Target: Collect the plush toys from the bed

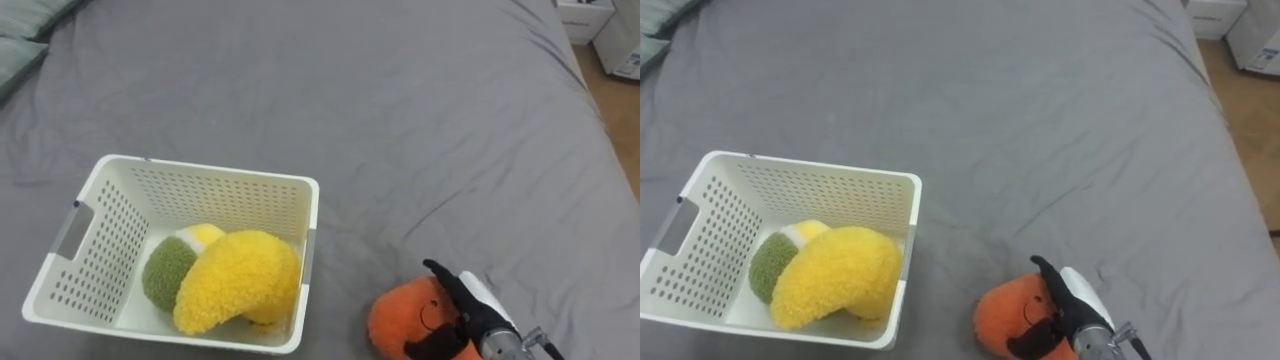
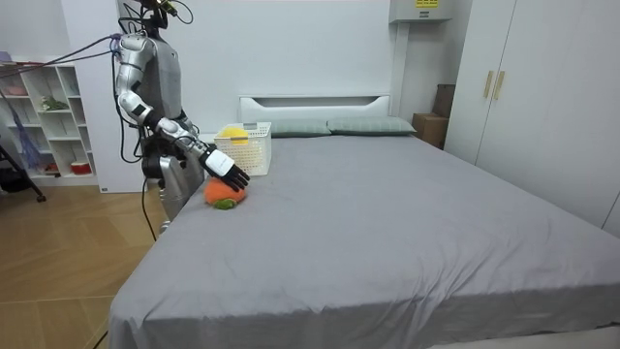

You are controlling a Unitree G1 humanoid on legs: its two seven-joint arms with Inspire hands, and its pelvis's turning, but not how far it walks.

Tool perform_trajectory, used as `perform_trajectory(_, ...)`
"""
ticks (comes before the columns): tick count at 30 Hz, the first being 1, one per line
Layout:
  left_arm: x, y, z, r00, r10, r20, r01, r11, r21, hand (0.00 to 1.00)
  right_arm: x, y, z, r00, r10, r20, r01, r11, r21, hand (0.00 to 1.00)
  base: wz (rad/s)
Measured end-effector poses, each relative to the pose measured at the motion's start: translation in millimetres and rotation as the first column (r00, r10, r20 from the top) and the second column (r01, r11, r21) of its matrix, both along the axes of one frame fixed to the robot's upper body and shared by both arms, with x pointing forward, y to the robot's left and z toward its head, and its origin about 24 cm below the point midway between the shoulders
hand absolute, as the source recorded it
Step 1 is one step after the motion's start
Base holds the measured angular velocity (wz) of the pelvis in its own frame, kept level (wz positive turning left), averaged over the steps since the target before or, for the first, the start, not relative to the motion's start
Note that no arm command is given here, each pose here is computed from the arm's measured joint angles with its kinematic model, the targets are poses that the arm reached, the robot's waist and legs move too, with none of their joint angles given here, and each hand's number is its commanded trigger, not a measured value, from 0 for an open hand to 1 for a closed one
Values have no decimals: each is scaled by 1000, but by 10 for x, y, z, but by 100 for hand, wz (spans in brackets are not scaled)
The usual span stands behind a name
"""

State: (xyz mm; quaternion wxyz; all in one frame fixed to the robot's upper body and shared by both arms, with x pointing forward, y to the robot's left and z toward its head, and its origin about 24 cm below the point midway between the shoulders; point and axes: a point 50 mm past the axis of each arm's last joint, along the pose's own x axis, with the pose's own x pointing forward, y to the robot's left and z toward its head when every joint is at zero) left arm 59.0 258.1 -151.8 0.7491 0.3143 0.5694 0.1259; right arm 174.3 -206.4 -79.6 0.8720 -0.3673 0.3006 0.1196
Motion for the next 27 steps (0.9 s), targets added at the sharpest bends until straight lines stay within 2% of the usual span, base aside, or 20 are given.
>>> perform_trajectory(5, 4, 1, 4, 1000, 1, 5, -1, 1000, 0, 0, -12, -11, -18, 999, 49, -20, -51, 997, -61, 0, 1)
perform_trajectory(6, 9, 1, 6, 1000, 0, 7, 0, 1000, 0, 0, -11, -12, -19, 998, 62, -25, -64, 995, -74, 47, 0)
perform_trajectory(7, 13, 1, 7, 1000, 0, 9, 0, 1000, 0, 0, -6, -14, -21, 997, 77, -29, -80, 992, -93, 81, 0)
perform_trajectory(8, 15, 1, 8, 1000, -1, 9, 1, 1000, 0, 0, -5, -23, -35, 996, 82, -36, -85, 991, -104, 100, 0)
perform_trajectory(16, 21, -4, 9, 1000, -4, 12, 4, 1000, -1, 0, 53, -118, -125, 996, 70, -58, -80, 975, -208, 100, 2)
perform_trajectory(27, 87, -12, 39, 999, -18, 49, 18, 1000, 2, 0, 40, -139, -156, 994, 60, -86, -79, 969, -236, 100, 6)
